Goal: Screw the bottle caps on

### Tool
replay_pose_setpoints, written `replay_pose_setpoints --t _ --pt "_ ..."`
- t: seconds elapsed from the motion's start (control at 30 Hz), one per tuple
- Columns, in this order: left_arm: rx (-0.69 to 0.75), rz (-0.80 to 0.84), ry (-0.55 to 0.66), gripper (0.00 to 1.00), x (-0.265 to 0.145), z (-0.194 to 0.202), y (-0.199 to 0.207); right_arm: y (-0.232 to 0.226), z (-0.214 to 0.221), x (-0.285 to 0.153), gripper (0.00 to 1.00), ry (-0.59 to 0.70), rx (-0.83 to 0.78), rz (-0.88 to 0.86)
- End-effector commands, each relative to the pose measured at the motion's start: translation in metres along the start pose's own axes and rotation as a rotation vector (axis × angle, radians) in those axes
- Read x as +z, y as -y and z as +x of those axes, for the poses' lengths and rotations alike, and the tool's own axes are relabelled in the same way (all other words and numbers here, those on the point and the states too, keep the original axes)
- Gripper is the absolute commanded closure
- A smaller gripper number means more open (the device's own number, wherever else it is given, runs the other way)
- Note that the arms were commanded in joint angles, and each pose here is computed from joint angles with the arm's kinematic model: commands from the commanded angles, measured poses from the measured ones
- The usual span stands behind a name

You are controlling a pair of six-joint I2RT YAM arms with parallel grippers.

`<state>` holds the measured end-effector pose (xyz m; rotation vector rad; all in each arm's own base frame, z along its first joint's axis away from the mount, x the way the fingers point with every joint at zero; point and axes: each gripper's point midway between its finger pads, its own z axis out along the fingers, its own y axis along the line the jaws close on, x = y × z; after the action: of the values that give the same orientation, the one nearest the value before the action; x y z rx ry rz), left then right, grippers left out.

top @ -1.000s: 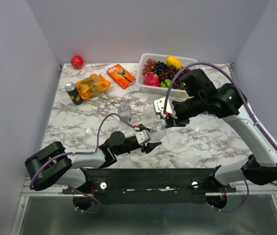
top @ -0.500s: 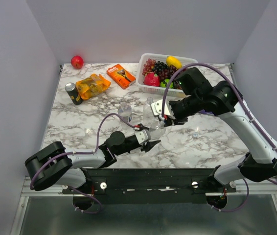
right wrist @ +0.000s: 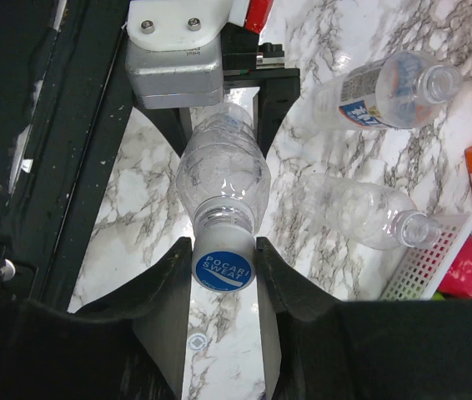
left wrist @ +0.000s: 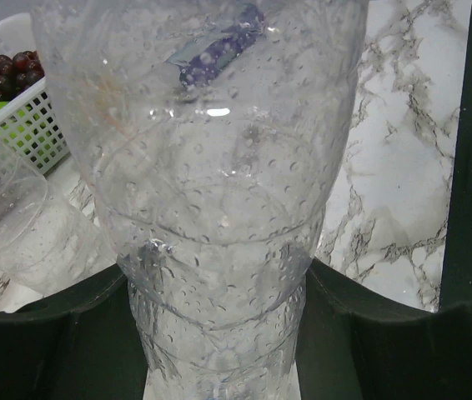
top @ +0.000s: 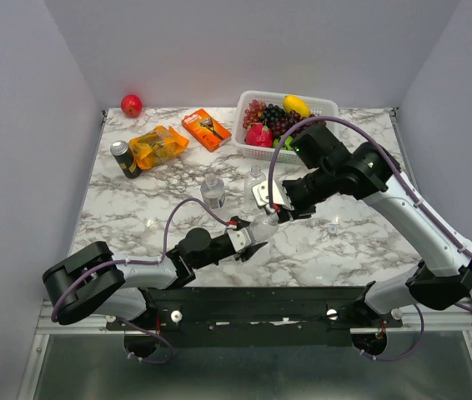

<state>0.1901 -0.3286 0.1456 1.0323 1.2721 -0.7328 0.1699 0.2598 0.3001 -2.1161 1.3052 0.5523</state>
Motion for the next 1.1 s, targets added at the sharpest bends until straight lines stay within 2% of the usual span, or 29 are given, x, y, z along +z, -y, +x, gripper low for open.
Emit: replay_pose_setpoints --t 0.0,0.4,0.57,0.87,1.07 --pt "0.092 -0.011 0.088 1.0 -0.001 -0.019 -0.004 -0.04 0.015 -0.004 0.78 -0.056 0.079 -0.124" --pt "0.11 0.034 0.081 1.0 -0.002 -0.013 0.005 -0.034 0.014 0.002 0.8 -0.036 0.102 -0.096" --pt "0.09 0.011 0.056 1.0 -0.004 -0.006 0.002 -0.046 0.008 0.002 0.8 -0.008 0.117 -0.166" --pt "0.092 0.035 0.048 1.0 -0.006 -0.001 0.007 -0.052 -0.002 0.0 0.79 0.045 0.119 -0.184" --pt "0.086 0.036 0.047 1.0 -0.006 0.002 0.007 -0.06 0.007 0.0 0.82 0.022 0.115 -0.186"
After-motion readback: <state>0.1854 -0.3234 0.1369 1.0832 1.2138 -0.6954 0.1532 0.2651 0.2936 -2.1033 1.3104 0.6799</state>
